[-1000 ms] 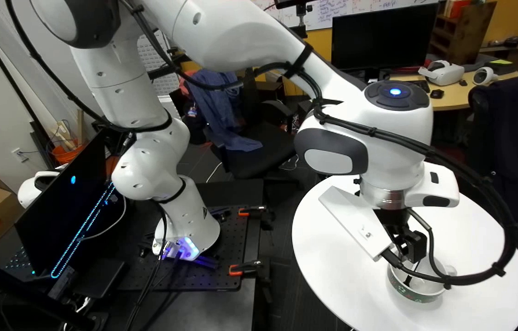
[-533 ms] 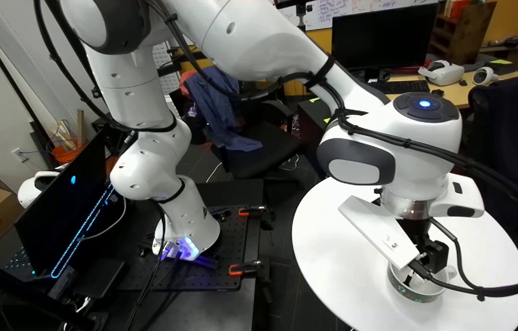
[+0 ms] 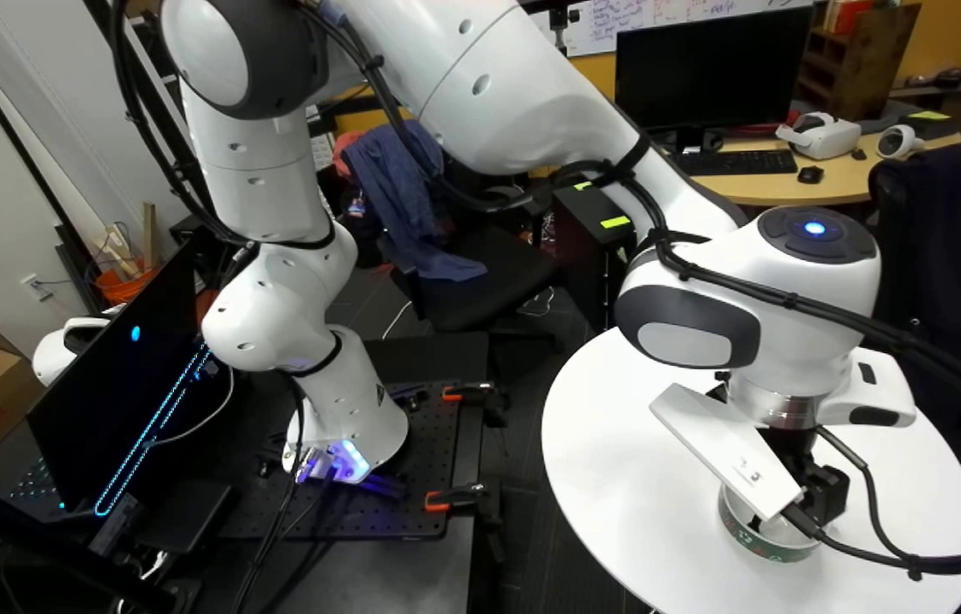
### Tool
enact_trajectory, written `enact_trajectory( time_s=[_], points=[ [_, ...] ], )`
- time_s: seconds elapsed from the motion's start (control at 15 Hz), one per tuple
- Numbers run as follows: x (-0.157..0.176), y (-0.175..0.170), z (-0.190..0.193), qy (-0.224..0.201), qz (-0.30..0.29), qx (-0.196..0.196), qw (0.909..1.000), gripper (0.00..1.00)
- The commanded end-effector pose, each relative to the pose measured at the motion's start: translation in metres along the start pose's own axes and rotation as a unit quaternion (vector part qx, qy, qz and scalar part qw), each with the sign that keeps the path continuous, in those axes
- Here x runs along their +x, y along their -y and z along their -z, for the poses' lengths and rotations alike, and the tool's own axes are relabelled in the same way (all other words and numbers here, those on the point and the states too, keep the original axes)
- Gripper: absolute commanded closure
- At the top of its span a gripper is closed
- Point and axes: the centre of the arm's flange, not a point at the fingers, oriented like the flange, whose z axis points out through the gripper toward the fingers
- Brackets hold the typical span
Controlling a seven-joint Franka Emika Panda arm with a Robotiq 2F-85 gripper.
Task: Take the black marker out of the mug
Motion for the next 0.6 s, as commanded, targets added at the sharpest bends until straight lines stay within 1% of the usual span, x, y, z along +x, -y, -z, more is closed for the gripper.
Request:
enact_trajectory(
  time_s=[0.0,0.53],
  points=[
    [-0.0002,-0.0003,0.0003,0.000,0.000,0.000,1.0000,0.00],
    [0.0090,0.0017,-0.0088,-0.015,0.005,0.001,0.9999,0.00]
  ],
)
